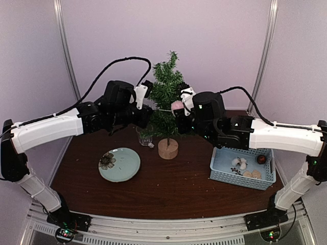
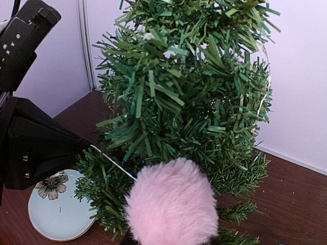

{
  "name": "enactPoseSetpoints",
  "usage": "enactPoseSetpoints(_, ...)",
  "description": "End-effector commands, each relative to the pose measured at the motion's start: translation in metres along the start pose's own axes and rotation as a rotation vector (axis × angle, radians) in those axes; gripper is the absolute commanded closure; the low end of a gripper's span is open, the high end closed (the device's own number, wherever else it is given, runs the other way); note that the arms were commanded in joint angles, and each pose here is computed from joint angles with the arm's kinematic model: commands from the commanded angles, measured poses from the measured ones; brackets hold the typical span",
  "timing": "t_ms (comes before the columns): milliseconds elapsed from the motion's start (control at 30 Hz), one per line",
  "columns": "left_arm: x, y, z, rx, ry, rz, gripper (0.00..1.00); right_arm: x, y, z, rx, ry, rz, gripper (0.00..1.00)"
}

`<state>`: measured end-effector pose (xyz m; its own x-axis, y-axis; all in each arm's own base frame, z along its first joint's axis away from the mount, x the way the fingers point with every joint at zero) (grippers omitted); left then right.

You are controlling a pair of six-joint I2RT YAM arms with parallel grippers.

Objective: Decorate the small christmas tree

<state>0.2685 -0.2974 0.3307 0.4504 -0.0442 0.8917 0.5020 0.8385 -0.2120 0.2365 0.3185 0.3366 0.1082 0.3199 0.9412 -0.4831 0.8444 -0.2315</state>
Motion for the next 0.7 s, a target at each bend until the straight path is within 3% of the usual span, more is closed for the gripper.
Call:
enactPoseSetpoints(0,0.0,0.0,0.009,-0.04,0.048,-0.007,1.0,0.002,-0.001,0.0,-0.017,0.0,0.013,1.0)
enactPoseSetpoints(367,-0.011,-0.01,0.018,-0.114,0.1,-0.014,1.0,0.002,0.003,0.003,0.036,-0.014,0.011,1.0)
enactPoseSetpoints(667,-0.021,-0.01,0.019,-0.08,0.155,0.006,1.0,0.004,0.007,0.001,0.079,-0.027,0.01,1.0)
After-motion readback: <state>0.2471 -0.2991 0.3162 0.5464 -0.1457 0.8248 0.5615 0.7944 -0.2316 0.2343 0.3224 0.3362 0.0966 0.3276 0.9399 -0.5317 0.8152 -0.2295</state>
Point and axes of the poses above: each gripper's point midway between its finger pads, its own z axis back along the fingers, its own y axis along the line the jaws close on, x = y × z, the point moved 9 cm from there along z, back along the fingers, and after that the axes turned 12 degrees about z, right-handed, at the moved point
